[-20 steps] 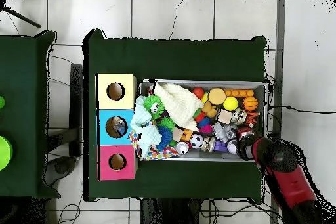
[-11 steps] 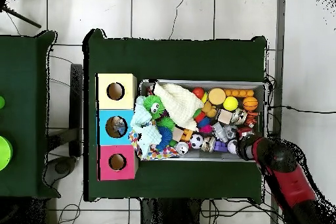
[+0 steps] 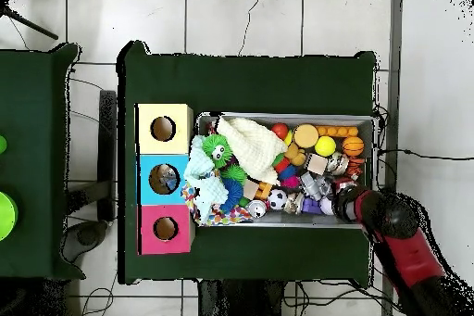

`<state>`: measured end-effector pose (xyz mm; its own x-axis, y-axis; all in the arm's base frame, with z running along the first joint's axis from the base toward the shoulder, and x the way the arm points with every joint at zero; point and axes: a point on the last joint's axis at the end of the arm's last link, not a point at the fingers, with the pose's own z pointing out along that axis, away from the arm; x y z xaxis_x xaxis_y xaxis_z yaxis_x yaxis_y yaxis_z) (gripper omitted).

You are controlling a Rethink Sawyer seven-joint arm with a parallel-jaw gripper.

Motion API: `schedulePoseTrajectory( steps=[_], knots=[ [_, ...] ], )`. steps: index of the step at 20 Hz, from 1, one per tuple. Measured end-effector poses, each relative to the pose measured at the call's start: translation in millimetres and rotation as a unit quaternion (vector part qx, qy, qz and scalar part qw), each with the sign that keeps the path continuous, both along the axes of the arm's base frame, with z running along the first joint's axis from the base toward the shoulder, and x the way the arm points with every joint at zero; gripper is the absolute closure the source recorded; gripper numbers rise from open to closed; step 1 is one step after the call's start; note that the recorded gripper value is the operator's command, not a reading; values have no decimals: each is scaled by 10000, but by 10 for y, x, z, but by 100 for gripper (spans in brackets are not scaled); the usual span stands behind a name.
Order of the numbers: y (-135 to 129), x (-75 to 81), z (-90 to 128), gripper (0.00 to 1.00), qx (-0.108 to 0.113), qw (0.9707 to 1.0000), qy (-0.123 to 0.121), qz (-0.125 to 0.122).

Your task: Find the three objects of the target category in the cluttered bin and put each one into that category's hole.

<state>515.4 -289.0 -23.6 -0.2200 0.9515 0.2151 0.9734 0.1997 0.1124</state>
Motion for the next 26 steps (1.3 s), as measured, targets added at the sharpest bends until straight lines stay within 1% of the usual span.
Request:
schedulePoseTrajectory(
  steps=[5,10,14,24,25,26],
  knots=[
    [-47,114,-87,0,71,9999,-129,-47],
    [-84,91,-221,0,211,9996,-163,-126],
    [-110,95,-237,0,244,9994,-203,-139],
    [-123,83,-249,0,291,9992,-275,-77],
    [-132,87,-246,100,295,9991,-287,-90],
    [-132,88,-246,100,298,9991,-292,-88]
  ],
)
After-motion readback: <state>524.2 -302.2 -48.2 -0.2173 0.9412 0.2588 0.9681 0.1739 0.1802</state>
